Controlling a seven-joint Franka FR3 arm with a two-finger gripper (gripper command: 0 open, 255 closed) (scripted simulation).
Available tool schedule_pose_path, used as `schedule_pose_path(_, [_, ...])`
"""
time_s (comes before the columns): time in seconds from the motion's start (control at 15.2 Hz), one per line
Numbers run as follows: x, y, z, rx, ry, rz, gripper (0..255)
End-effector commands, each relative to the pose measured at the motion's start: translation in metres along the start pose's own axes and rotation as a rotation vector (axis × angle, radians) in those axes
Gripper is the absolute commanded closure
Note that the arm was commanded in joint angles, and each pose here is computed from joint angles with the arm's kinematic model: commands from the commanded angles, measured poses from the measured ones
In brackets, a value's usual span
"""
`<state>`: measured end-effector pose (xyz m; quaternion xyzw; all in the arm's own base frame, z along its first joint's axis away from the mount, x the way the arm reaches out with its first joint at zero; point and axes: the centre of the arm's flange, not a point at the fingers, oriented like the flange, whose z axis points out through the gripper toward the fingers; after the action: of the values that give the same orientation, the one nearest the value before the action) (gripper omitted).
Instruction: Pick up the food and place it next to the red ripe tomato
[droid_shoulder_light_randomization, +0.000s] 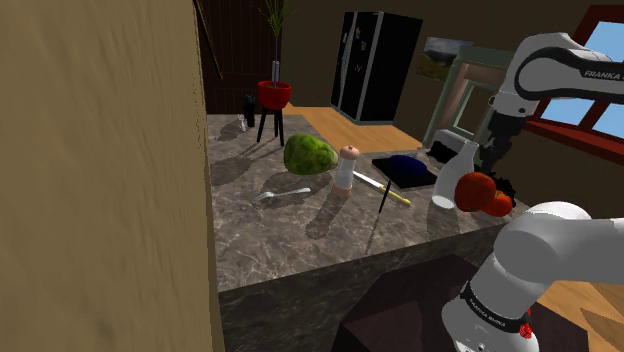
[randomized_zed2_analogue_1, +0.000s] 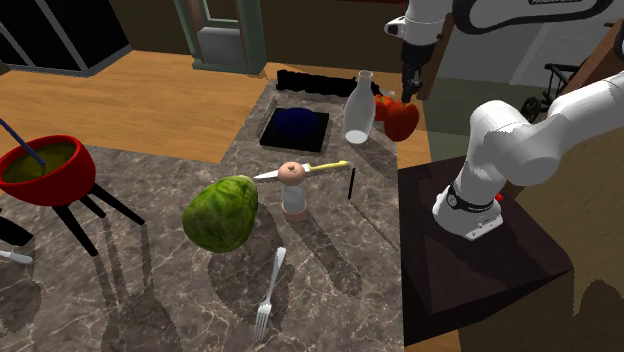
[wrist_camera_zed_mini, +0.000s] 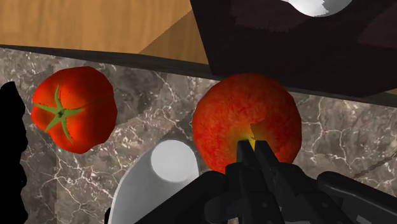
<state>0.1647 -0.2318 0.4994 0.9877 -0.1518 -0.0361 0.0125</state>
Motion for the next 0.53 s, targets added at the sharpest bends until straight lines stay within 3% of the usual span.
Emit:
schedule_pose_path(0.0, [0.0, 0.0, 0.011, 0.0, 0.0, 0.0, 255])
schedule_pose_path(0.46, [0.003, -0.002, 0.047, 0.0, 0.0, 0.0, 255])
